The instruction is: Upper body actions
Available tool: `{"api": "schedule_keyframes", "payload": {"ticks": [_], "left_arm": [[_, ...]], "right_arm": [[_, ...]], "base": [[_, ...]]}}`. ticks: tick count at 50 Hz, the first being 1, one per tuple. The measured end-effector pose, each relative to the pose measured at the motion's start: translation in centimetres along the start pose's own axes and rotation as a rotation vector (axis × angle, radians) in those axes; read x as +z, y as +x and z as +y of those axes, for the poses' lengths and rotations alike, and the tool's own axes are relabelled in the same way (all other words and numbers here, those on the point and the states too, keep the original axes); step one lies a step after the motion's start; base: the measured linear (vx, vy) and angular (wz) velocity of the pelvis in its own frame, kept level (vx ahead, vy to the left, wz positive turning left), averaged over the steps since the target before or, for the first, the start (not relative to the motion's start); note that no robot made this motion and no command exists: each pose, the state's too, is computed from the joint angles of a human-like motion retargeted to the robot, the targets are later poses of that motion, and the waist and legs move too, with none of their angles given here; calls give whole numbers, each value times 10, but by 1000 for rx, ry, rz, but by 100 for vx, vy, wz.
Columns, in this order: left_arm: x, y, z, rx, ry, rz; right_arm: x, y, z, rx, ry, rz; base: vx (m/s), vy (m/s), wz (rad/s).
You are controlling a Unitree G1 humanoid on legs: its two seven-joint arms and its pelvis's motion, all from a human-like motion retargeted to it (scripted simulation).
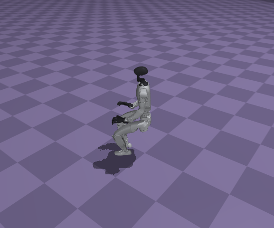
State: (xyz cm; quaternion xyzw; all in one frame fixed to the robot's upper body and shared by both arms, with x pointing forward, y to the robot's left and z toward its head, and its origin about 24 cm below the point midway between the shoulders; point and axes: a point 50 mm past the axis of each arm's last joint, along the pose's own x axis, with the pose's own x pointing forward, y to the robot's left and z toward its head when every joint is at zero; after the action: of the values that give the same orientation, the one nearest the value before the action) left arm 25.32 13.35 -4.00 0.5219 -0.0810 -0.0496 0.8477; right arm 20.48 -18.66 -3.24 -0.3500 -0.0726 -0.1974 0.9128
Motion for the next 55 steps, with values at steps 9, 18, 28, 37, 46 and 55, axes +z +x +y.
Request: {"api": "schedule_keyframes", "payload": {"ticks": [9, 18, 28, 37, 46, 55], "left_arm": [[-2, 0, 2, 6, 3, 10], [-1, 2, 1, 2, 0, 7], [2, 5, 1, -5, -3, -6], [11, 16, 4, -5, 13, -63], [21, 28, 9, -2, 31, -134], [28, 36, 14, 5, 40, -181]], "right_arm": [[22, 34, 9, -36, 160, -8], [59, 91, 7, -40, 302, -101], [116, 161, 3, 28, 335, -229], [167, 203, -2, 28, 341, -283], [194, 225, -11, 50, 378, -274], [207, 238, -17, 43, 199, -285]], "base": [[0, 0, 0], [0, 0, 0], [0, 0, 0], [0, 0, 0], [0, 0, 0], [0, 0, 0]]}}
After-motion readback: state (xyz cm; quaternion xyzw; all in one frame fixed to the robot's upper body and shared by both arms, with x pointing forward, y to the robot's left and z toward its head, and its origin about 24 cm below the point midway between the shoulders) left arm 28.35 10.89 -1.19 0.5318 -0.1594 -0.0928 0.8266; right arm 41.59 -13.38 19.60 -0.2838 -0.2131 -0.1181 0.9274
